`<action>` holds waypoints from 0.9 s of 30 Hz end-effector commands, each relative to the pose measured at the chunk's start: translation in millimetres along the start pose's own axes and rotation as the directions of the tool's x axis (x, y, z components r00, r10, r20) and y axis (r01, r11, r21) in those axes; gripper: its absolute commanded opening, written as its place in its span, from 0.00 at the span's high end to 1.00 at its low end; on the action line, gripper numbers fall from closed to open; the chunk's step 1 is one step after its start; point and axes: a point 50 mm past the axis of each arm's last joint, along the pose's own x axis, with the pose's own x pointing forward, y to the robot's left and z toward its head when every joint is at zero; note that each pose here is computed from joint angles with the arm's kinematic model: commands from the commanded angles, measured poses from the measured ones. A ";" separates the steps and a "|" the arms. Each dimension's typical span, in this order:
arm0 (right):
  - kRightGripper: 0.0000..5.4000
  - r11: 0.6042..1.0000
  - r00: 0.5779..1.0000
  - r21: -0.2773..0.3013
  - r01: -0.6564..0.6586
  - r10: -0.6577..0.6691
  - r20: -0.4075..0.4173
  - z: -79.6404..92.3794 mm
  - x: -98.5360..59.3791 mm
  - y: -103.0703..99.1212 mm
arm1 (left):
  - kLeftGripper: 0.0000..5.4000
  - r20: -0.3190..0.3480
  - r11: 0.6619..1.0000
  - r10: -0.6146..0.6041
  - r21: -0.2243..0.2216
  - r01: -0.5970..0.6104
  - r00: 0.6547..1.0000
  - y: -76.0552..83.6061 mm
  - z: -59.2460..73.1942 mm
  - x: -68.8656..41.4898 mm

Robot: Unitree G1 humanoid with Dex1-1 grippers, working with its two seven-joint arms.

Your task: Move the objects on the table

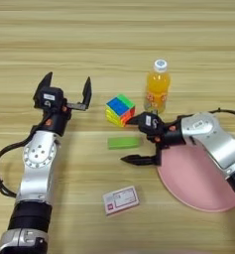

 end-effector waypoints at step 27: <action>0.21 0.997 0.984 -0.033 -0.064 0.057 -0.171 -0.5 22.2 -21.5 | 0.00 0.009 1.000 -0.002 0.000 0.002 1.000 -6.8 0.9 3.2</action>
